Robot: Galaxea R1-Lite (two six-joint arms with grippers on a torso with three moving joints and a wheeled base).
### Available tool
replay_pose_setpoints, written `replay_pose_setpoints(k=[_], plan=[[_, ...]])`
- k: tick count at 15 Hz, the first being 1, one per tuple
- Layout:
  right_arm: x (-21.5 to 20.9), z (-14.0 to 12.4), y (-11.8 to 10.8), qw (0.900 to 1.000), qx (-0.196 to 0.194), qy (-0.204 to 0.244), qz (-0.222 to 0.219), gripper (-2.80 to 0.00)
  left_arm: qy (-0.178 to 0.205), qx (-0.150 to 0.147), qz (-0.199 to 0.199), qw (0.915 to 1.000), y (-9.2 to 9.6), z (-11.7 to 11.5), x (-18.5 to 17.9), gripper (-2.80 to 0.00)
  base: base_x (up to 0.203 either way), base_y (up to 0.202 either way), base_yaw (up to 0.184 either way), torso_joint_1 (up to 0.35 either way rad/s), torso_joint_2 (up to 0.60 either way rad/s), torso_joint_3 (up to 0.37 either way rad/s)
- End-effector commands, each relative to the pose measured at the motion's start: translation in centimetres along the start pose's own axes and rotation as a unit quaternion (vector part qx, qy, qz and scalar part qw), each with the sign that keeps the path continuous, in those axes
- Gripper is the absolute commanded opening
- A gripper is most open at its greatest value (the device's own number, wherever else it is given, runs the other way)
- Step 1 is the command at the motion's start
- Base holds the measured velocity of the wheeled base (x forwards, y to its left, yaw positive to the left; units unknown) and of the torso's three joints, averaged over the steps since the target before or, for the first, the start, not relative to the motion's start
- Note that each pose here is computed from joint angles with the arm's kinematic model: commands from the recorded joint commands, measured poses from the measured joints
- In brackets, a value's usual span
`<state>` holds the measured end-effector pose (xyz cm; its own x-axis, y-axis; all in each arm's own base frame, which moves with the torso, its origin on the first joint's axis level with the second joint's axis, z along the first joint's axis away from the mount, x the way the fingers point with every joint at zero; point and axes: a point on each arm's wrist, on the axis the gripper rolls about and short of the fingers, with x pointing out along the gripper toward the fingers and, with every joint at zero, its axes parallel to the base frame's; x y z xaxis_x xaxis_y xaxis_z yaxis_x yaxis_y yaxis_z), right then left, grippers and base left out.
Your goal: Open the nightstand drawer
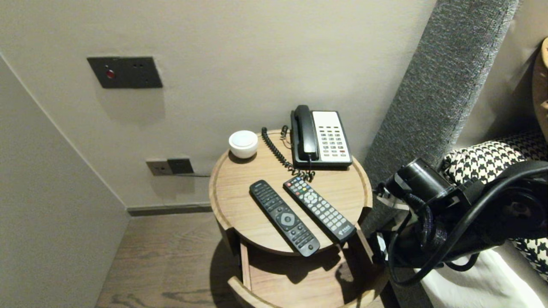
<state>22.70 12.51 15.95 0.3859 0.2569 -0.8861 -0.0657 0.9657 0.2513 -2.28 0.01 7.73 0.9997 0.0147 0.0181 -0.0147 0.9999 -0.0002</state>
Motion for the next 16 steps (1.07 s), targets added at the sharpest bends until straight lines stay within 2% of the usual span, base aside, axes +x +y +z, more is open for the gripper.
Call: replay_pose_setpoints(k=[1, 8, 16], plan=[[-0.4, -1.4, 0.4, 1.0, -0.007, 0.008, 0.006, -2.8, 0.0, 0.0, 0.0, 1.0, 0.0, 0.0, 0.0, -2.8, 0.0, 0.0, 0.0, 0.0, 0.0, 0.0], [-0.5, -3.9, 0.7, 0.999, -0.035, 0.032, 0.011, -2.8, 0.0, 0.0, 0.0, 1.0, 0.0, 0.0, 0.0, -2.8, 0.0, 0.0, 0.0, 0.0, 0.0, 0.0], [-0.3, -6.5, 0.7, 0.997, -0.051, 0.049, 0.017, -2.8, 0.0, 0.0, 0.0, 1.0, 0.0, 0.0, 0.0, -2.8, 0.0, 0.0, 0.0, 0.0, 0.0, 0.0]])
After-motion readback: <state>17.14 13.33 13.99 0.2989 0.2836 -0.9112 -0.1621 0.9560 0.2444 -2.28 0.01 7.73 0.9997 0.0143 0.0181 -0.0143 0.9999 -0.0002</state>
